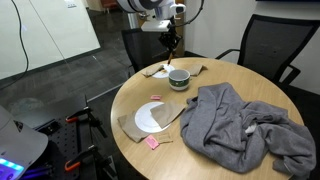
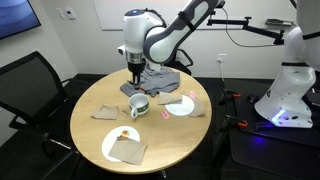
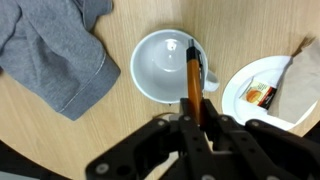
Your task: Pick up the pen from the mug cup and put it on the table.
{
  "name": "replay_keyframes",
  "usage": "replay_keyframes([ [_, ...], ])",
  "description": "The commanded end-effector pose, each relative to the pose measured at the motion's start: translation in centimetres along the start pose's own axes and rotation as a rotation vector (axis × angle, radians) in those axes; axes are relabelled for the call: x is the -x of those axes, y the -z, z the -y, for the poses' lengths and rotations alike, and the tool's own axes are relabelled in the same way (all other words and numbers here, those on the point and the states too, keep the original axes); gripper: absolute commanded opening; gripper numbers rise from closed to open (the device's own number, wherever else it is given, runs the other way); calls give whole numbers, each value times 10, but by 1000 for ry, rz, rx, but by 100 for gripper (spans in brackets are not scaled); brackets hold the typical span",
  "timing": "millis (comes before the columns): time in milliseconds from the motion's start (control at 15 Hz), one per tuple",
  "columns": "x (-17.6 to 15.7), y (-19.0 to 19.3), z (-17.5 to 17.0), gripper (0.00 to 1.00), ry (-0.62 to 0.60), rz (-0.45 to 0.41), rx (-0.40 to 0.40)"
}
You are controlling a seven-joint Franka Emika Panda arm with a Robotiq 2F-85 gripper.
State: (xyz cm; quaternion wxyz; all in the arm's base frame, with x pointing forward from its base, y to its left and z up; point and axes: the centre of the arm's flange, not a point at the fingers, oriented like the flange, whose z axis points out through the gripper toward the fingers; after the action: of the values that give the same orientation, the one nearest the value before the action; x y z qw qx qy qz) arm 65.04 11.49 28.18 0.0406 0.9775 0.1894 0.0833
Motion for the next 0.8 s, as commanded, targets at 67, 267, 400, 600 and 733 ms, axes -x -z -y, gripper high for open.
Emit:
replay_keyframes([
  [67, 52, 36, 21, 4, 86, 92, -27],
  [267, 71, 38, 35, 4, 160, 130, -59],
  [400, 83, 34, 46, 4, 214, 153, -79],
  [600, 101, 24, 62, 4, 310, 194, -116],
  [733, 114, 16, 74, 4, 353, 214, -132],
])
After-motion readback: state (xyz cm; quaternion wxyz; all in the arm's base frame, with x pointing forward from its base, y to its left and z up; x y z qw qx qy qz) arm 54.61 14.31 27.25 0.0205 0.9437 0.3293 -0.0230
